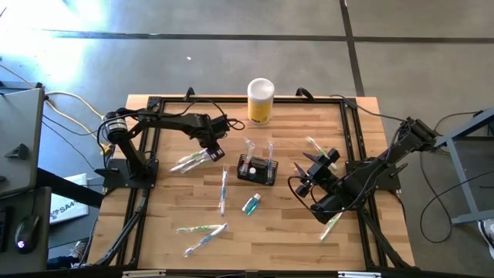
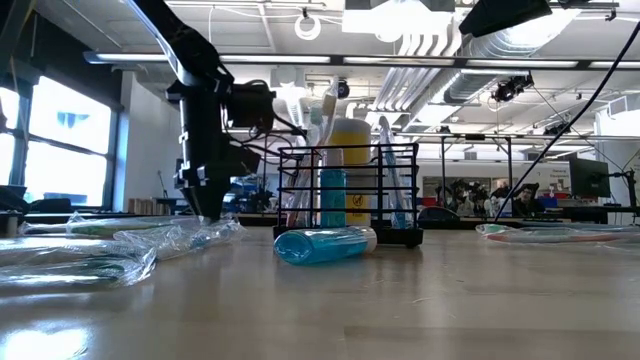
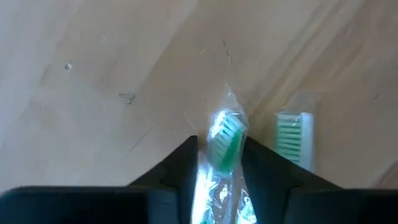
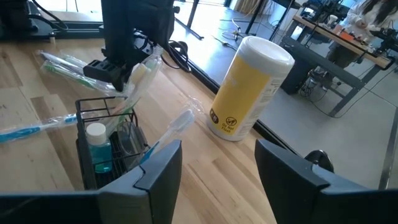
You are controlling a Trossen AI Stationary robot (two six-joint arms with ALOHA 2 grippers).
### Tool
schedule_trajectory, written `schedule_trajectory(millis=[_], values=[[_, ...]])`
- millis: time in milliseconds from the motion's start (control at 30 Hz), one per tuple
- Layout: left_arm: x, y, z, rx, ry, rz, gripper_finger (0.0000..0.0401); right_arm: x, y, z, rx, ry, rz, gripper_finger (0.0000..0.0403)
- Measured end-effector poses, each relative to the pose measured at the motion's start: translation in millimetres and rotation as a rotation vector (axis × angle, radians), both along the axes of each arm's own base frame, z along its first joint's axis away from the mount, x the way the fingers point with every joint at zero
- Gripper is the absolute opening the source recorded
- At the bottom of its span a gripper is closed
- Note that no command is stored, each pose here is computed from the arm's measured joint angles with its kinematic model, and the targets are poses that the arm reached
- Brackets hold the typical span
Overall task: Pick & Place toothbrushing station
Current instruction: Put the green toothbrush into the wire organizer
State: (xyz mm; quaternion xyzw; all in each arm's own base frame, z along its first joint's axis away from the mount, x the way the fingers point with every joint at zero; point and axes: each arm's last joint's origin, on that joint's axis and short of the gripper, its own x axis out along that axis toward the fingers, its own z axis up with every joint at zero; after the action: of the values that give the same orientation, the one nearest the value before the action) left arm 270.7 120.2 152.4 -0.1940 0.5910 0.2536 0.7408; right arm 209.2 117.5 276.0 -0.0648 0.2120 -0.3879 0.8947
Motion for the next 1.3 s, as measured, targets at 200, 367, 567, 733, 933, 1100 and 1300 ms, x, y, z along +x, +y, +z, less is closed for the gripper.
schedule_trajectory(millis=[200, 367, 567, 733, 933, 1100, 1300], values=[[-3.4, -0.3, 7.7, 0.031, -0.004, 0.005, 0.0014, 0.1, 0.1, -0.3, 0.007, 0.004, 0.001, 0.0195], [-6.6, -1.6, 19.2, 0.089, -0.017, 0.014, 0.001, 0.2, 0.6, -1.3, 0.026, 0.02, 0.007, 0.0195], [-11.3, -22.2, 57.8, 0.183, -0.145, -0.029, 0.0008, 0.2, 0.6, -1.3, 0.027, 0.021, 0.007, 0.0195], [-26.7, -53.0, 106.7, 0.262, -0.349, -0.088, 0.0005, 0.3, 0.9, -2.0, 0.044, 0.033, 0.012, 0.0195], [-58.3, -96.1, 169.2, 0.357, -0.733, -0.152, 0.0005, 0.3, 1.0, -2.1, 0.046, 0.036, 0.012, 0.0195], [-83.5, -132.2, 191.7, 0.403, -1.091, -0.276, 0.0005, 0.3, 1.0, -2.1, 0.044, 0.035, 0.012, 0.0195], [-90.0, -147.8, 154.0, 0.553, -1.357, -0.387, 0.0005, 0.4, 0.8, -1.9, 0.033, 0.028, 0.009, 0.0195]])
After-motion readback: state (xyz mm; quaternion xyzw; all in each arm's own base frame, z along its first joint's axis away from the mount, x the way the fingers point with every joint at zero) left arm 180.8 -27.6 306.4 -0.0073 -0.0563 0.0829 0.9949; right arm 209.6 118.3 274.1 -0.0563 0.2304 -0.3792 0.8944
